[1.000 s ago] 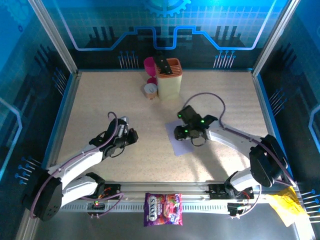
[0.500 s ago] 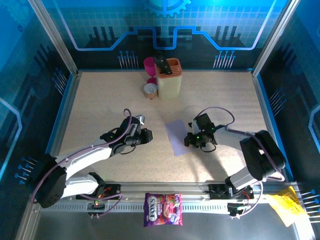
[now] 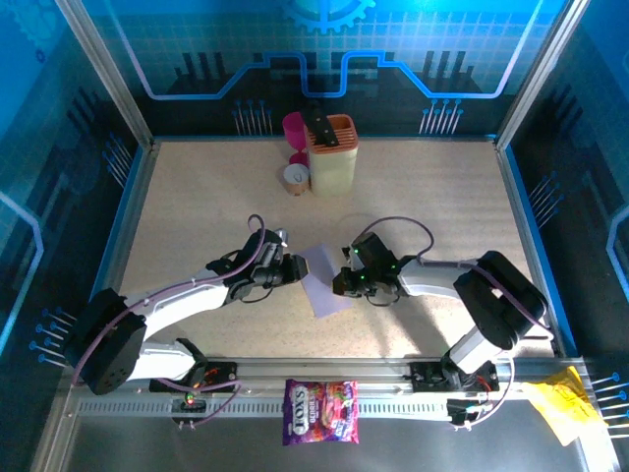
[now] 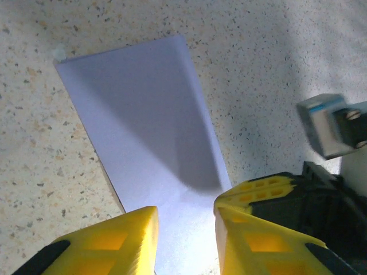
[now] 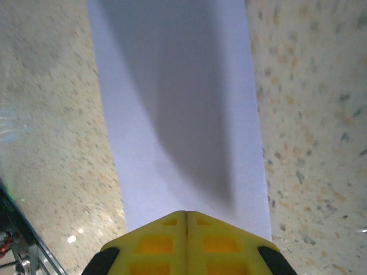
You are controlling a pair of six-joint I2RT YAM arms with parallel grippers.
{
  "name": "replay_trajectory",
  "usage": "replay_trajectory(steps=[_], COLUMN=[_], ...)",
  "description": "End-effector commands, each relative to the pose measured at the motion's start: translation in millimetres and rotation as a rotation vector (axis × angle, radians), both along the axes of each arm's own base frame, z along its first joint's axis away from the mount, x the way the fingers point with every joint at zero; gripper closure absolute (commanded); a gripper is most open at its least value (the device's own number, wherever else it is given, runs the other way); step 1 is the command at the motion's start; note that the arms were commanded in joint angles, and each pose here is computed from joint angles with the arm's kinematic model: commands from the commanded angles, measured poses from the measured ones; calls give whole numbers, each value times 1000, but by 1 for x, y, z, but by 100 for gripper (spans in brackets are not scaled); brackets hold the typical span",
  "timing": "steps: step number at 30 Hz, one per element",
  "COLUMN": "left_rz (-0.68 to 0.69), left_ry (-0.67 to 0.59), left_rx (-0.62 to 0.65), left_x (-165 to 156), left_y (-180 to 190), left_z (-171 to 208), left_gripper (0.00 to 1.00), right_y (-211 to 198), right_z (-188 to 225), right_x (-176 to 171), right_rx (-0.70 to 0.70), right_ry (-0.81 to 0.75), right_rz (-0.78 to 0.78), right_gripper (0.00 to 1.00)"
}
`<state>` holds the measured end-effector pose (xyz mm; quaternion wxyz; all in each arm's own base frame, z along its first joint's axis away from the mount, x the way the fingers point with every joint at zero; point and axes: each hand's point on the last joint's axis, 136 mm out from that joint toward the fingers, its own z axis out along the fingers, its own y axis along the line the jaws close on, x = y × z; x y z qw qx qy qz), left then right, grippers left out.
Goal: Fold a paper plane with a square sheet of paper (pick it up from the middle)
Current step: Turn over the paper at the center of the table, then third fold the triangle at the center of the table.
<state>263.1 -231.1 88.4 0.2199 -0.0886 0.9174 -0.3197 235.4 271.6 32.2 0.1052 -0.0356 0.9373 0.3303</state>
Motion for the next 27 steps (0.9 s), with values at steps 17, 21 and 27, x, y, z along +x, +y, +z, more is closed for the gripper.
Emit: replay_trajectory(steps=[17,21,27], left_rz=[23,16,3], left_ry=[69,69,75], left_rx=[-15,-12,-8], left_x=[-12,-11,-10], left_y=[-6,-8,-11], left_z=[-11,-10,-10], left_gripper=[63,63,63], right_y=[23,13,-21], right_z=[-2,-18,-33], right_x=[37,44,47], right_rx=[-11,-50,-115], right_ry=[-77,-40,17], right_rz=[162,88,-77], right_gripper=[100,100,100])
